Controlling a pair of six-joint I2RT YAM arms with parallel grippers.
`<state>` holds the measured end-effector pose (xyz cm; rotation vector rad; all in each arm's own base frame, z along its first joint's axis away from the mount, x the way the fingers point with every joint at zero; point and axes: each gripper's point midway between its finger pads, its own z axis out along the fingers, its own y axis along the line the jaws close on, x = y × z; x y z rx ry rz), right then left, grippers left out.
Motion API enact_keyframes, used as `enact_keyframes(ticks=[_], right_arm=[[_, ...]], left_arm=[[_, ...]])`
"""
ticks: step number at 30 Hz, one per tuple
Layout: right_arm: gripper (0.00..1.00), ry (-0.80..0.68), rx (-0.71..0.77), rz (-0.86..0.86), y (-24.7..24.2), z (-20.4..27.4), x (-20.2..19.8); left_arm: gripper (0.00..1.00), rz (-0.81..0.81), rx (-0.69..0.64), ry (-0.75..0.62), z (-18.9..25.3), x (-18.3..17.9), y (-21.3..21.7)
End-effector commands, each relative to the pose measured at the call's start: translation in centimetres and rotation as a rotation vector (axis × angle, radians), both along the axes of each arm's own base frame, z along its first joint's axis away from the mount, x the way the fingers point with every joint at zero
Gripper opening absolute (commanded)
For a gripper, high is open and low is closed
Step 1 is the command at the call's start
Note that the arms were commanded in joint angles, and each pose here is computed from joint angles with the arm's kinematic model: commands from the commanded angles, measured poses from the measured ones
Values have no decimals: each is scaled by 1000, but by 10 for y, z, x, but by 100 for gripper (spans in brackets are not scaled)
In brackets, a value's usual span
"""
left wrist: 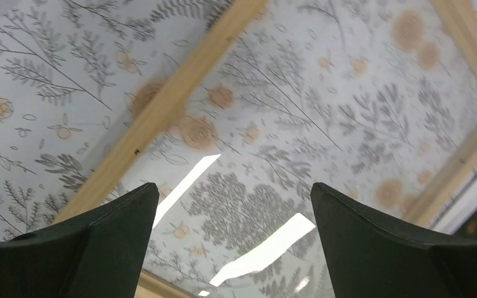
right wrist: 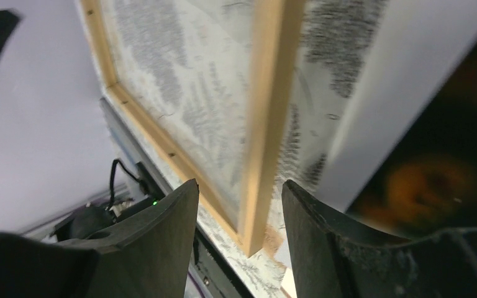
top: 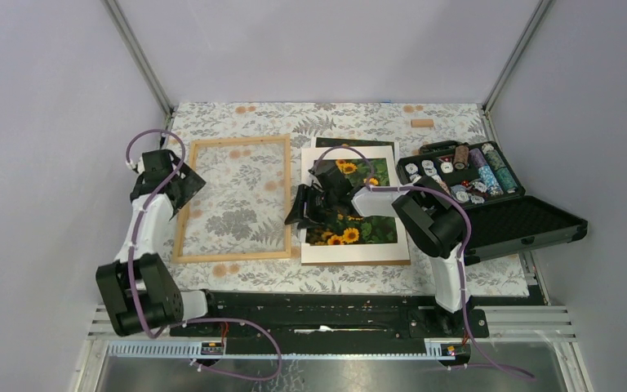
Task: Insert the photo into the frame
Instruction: Pick up the photo frame from the center of the board.
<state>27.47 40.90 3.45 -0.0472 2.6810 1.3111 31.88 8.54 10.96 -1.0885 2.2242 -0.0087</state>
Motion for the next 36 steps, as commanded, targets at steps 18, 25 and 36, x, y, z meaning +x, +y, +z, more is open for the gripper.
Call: enact_keyframes(ticks=[18,25,36], right_arm=[[54,-120,-103,-114,-21,40,-8],[54,-131,-97,-100,-20,46,-19],[54,-127,-118,-101,-24,38,-20]], left_arm=[[64,259,-620,306,-37,-167,-176],[64,337,-633,306,-56,-136,-178],[50,418,-651,349,-100,-138,-178]])
